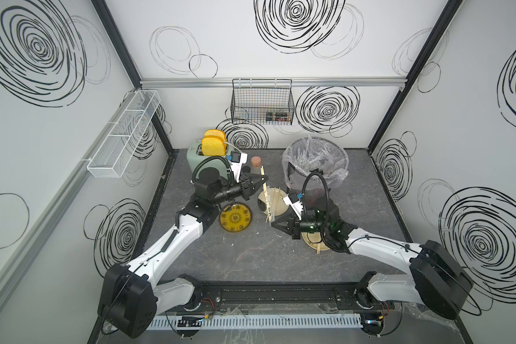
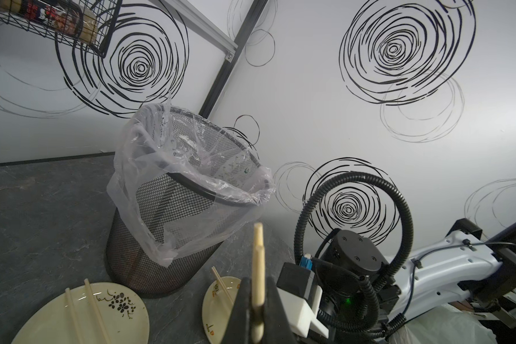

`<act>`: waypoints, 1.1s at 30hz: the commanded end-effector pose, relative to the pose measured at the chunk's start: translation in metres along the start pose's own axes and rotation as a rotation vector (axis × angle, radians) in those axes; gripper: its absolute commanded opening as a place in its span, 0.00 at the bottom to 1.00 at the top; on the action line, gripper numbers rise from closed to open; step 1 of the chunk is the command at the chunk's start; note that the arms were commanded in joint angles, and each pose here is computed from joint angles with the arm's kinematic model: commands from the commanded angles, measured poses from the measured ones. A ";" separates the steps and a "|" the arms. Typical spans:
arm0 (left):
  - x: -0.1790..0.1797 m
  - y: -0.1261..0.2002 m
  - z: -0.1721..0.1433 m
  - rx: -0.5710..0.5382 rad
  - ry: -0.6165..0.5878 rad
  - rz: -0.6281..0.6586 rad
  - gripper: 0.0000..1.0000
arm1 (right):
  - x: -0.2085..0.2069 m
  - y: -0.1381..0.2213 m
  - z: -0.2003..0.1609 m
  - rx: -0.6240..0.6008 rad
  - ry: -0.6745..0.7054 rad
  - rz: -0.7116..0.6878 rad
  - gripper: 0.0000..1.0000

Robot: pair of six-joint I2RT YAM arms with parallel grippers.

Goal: Remove the packaging of disposable chopsticks
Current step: Remove the packet bag from the disposable chopsticks.

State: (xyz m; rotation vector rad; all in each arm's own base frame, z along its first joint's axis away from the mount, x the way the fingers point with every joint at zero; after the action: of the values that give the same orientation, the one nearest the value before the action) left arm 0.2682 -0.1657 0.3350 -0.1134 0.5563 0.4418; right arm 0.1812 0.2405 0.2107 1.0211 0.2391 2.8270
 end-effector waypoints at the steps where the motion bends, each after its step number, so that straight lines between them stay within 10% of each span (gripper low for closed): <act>1: -0.008 0.006 0.009 -0.047 -0.044 -0.034 0.00 | 0.000 -0.001 -0.008 0.013 0.004 0.010 0.00; 14: -0.005 0.008 0.009 -0.052 -0.043 -0.028 0.00 | -0.002 0.004 -0.034 0.044 -0.026 -0.055 0.00; 21: -0.006 0.008 0.008 -0.046 -0.040 -0.034 0.00 | 0.015 0.013 -0.003 -0.023 0.064 -0.080 0.50; 33: -0.006 0.007 0.007 -0.044 -0.038 -0.045 0.00 | 0.014 0.007 0.029 -0.041 0.120 -0.020 0.56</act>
State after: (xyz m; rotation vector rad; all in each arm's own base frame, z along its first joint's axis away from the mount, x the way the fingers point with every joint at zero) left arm 0.2687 -0.1626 0.3336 -0.1225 0.5531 0.4359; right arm 0.1879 0.2340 0.2413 0.8383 0.1839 2.8071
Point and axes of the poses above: each gripper's point midway between its finger pads, its own y axis back along the fingers, its own x axis along the line the jaws close on, z = x × y, the point moved 9 cm from there along y, back along the fingers, and after that the axes turned 2 degrees about -y, right-handed, at the moved point
